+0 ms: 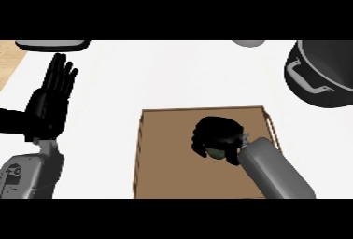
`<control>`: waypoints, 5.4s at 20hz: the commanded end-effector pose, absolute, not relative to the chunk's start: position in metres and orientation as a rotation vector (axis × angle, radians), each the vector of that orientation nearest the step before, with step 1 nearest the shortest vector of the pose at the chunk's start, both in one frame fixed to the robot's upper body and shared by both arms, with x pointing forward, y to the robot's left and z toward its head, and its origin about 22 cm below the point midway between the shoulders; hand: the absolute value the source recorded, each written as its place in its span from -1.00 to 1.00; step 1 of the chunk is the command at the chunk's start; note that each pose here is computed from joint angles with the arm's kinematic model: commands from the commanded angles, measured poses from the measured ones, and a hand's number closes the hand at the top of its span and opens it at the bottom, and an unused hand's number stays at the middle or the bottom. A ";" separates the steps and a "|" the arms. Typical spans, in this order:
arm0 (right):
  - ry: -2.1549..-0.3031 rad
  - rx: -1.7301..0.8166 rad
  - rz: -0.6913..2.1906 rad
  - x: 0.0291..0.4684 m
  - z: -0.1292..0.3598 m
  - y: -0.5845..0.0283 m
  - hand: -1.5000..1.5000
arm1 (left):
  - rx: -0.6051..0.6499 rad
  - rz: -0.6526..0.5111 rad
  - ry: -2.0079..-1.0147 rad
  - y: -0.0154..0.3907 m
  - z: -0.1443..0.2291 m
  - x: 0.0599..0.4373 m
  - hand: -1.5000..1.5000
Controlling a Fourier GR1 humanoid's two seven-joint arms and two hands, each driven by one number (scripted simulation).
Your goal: Pick the squash from the tray and place it in the pot
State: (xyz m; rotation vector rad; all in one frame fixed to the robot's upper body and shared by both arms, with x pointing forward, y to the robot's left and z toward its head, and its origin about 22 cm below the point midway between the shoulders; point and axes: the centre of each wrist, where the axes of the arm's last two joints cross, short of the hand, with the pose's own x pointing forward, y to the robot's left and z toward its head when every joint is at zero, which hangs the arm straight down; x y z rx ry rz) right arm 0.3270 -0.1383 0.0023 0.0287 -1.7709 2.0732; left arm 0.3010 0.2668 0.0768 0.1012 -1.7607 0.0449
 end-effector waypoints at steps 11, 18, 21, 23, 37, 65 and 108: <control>-1.698 -0.558 1.477 0.356 0.039 -0.152 1.00 | 0.086 0.041 -1.756 0.269 0.079 0.299 0.00; -1.418 -1.003 0.927 0.386 0.077 -0.167 1.00 | 0.082 0.037 -1.795 0.265 0.088 0.303 0.00; -1.313 -1.262 0.731 0.403 0.116 -0.170 1.00 | 0.055 0.024 -1.778 0.254 0.084 0.305 0.00; -1.263 -1.372 0.576 0.411 0.137 -0.162 1.00 | 0.047 0.000 -1.788 0.250 0.088 0.306 0.00; -0.950 -1.834 0.084 0.459 0.188 -0.175 1.00 | 0.066 0.031 -1.768 0.271 0.080 0.306 0.00; -0.797 -1.709 0.090 0.395 0.097 -0.428 1.00 | 0.082 0.039 -1.770 0.257 0.083 0.313 0.00; -1.446 -1.348 -0.677 0.273 0.084 -0.540 -1.00 | 0.110 0.050 -1.761 0.271 0.059 0.300 0.00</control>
